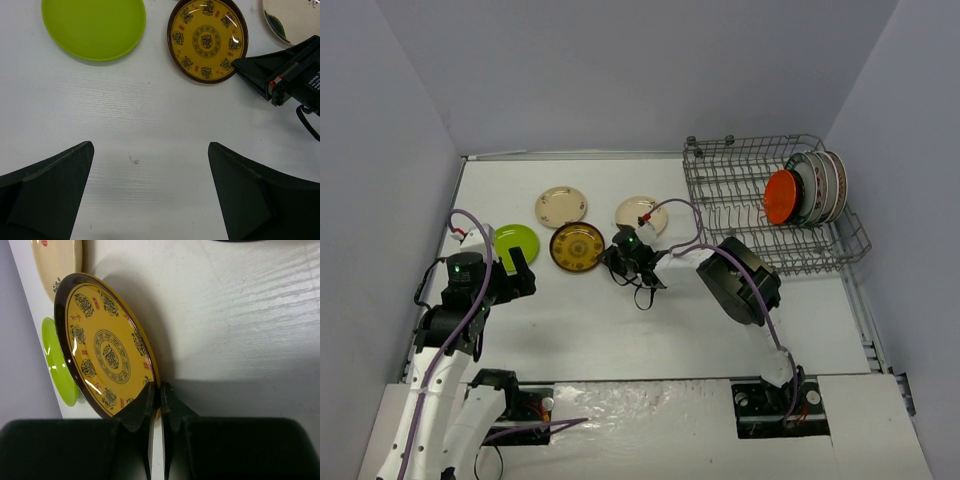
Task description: Load the plates into the dish rack
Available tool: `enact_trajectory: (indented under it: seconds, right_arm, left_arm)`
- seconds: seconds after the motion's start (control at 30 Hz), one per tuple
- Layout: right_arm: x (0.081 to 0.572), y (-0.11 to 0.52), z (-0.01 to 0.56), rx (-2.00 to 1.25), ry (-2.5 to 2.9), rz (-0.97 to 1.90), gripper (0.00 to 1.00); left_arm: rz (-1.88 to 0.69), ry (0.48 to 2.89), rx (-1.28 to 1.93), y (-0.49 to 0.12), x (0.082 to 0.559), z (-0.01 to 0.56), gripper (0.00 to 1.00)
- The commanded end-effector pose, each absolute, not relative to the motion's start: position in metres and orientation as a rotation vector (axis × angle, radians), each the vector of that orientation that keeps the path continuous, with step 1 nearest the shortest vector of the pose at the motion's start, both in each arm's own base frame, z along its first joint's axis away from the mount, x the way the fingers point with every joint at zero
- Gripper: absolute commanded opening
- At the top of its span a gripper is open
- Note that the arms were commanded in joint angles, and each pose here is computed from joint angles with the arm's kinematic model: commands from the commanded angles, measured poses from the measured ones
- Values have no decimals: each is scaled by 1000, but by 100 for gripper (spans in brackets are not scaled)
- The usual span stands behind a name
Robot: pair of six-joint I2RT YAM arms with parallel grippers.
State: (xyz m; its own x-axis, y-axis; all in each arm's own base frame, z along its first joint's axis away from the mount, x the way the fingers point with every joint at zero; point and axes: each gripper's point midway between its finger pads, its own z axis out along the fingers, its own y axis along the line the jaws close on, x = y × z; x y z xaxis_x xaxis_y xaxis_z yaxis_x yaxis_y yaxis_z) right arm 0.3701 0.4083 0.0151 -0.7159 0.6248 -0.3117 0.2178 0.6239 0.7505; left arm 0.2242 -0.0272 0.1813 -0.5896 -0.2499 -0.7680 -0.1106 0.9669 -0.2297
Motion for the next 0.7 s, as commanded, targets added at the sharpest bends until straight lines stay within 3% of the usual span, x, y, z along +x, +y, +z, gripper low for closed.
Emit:
enact_trajectory:
  seconds: [0.0, 0.17, 0.3, 0.53, 0.67]
  right_arm:
    - [377, 377, 25, 668, 2246, 845, 0]
    - [372, 360, 64, 480, 2230, 792, 0]
    - [380, 320, 133, 284, 2156, 647, 0]
    - [411, 177, 246, 190, 1969, 261, 0]
    - [421, 98, 280, 147, 1911, -37, 0]
  left_arm:
    - [-185, 2140, -234, -25, 234, 200, 97]
    - [-186, 2140, -234, -25, 234, 200, 97]
    - [-186, 2141, -235, -25, 234, 200, 97]
    - [-187, 2137, -234, -25, 234, 200, 97]
    - [-187, 2135, -233, -25, 234, 200, 97]
